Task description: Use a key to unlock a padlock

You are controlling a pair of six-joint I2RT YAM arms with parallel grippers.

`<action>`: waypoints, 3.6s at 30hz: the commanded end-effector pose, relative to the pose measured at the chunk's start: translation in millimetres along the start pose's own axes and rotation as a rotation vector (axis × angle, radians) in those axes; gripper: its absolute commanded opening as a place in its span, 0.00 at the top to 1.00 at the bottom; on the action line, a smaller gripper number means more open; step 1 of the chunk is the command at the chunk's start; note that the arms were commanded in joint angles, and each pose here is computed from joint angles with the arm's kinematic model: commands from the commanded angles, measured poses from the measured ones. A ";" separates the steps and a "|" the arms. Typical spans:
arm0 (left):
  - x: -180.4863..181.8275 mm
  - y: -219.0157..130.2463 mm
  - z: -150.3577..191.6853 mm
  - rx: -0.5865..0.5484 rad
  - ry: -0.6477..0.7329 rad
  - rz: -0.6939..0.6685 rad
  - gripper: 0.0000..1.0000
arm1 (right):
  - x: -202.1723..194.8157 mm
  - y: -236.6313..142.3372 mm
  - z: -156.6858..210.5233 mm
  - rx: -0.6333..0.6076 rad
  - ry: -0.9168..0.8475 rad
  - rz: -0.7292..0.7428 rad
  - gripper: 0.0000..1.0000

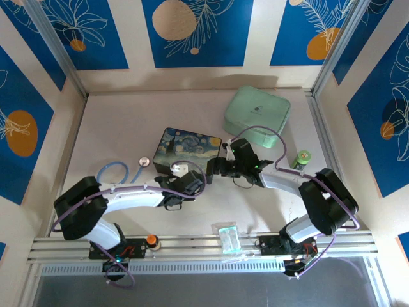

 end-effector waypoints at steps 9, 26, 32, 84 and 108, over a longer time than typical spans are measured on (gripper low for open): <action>78.9 -25.7 6.9 0.105 0.257 -0.419 0.99 | -72.6 4.0 45.9 0.143 0.091 0.265 0.44; 61.7 -20.6 -15.6 -0.041 0.279 -0.162 0.63 | -66.1 -1.8 41.6 0.136 0.066 0.216 0.41; 67.1 -27.6 -31.0 -0.168 0.233 0.083 0.46 | -58.3 -9.7 28.8 0.114 0.063 0.198 0.37; -29.5 1.6 36.5 0.062 0.433 0.506 0.88 | -54.3 -10.4 30.2 0.108 0.073 0.187 0.37; -8.5 1.9 24.0 0.049 0.305 0.370 0.54 | -50.6 -19.6 28.3 0.086 0.067 0.177 0.37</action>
Point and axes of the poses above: each hand's point on the last joint's axis, 136 mm out from that joint toward the fingers, its own y axis out along the fingers, its own x axis along the line the jaws close on, z = x × y, the point moved 2 cm from there along -y, back along the fingers, and after that the axes turned 10 degrees about y, right-handed, at the moved point
